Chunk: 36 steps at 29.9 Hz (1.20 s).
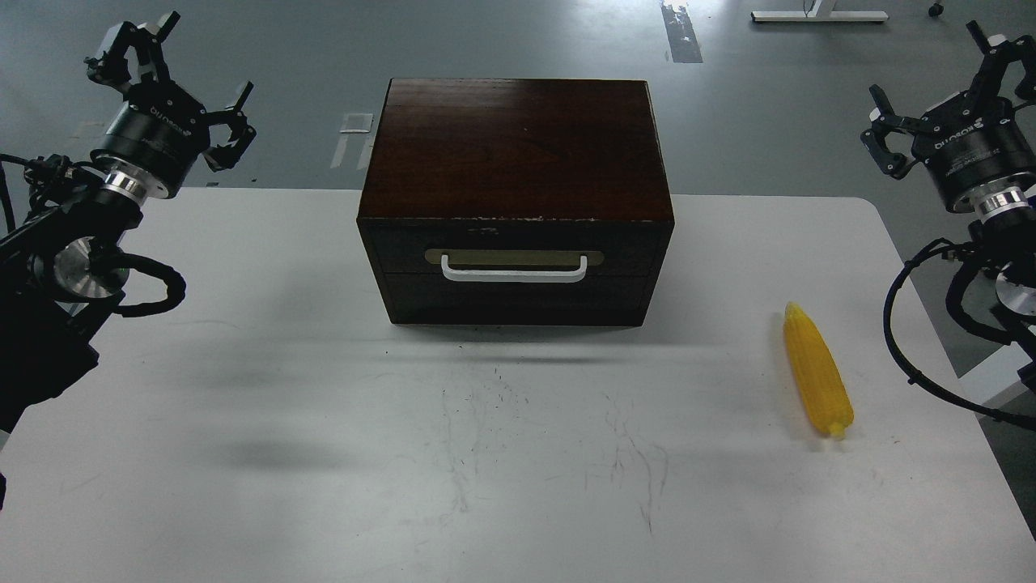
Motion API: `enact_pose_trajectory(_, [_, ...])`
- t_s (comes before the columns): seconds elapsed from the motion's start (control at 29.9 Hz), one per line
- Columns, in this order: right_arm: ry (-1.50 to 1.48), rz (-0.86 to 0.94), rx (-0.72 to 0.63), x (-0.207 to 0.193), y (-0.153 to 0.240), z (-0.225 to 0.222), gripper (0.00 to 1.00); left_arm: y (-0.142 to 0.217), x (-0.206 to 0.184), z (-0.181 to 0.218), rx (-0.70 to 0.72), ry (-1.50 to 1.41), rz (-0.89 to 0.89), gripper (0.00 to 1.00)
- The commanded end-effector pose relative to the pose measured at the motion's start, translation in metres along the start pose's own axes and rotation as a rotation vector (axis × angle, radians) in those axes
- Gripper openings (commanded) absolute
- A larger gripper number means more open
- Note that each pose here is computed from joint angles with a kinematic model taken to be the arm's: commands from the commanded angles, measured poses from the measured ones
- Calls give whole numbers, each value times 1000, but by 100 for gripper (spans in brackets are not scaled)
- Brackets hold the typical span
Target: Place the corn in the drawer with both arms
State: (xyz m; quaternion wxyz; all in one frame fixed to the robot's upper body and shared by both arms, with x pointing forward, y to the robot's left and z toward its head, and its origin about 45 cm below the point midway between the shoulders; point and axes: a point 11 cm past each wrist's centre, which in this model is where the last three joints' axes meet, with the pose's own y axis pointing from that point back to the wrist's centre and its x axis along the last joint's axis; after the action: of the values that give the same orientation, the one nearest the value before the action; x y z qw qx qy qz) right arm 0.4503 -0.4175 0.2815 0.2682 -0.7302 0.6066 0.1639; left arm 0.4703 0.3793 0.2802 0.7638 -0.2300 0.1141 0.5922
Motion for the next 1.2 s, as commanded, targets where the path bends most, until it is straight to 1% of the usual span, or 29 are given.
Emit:
enact_pose_trajectory(0.0, [-1, 0, -1, 0, 0, 1, 100, 0, 0, 0, 3, -3, -1, 98])
enact_pose_trajectory(0.37, [-1, -3, 4, -1, -2, -1, 100, 0, 2, 4, 8, -12, 1, 98])
enact_pose_trajectory(0.47, [-1, -5, 10, -2, -2, -4, 100, -7, -6, 13, -9, -21, -26, 98])
enact_pose_trajectory(0.57, [-1, -4, 13, -2, -2, -5, 100, -22, -21, 41, -41, -81, -83, 98])
enact_pose_trajectory(0.6, [-1, -4, 13, -2, -2, -5, 100, -30, -35, 56, -50, -130, -131, 97])
enact_pose_trajectory(0.63, [-1, -4, 13, -2, -2, -5, 100, -35, -44, 62, -49, -159, -162, 97])
enact_pose_trajectory(0.67, [-1, -6, 13, -2, -2, -5, 100, -43, -63, 68, -41, -221, -229, 97])
enact_pose_trajectory(0.7, [-3, -8, 12, -3, -3, -5, 100, -51, -85, 73, -31, -300, -303, 96])
enact_pose_trajectory(0.77, [-4, -12, 13, -5, -3, -5, 100, -57, -106, 76, -16, -387, -378, 96])
enact_pose_trajectory(0.8, [-5, -14, 15, -5, -4, -5, 100, -60, -129, 75, -1, -471, -462, 96])
enact_pose_trajectory(0.84, [-5, -14, 15, -5, -4, -5, 100, -60, -141, 74, 6, -516, -507, 96])
enact_pose_trajectory(0.9, [1, -9, 17, -3, -2, -8, 100, -61, -186, 70, 18, -678, -670, 96])
enact_pose_trajectory(1.0, [3, -4, 17, -1, -1, -8, 100, -59, -213, 63, 28, -806, -775, 96])
enact_pose_trajectory(1.07, [6, -1, 17, 1, 0, -9, 100, -54, -238, 53, 36, -966, -885, 96])
enact_pose_trajectory(1.17, [7, 2, 24, 2, 0, -12, 100, -46, -262, 40, 29, -1093, -994, 96])
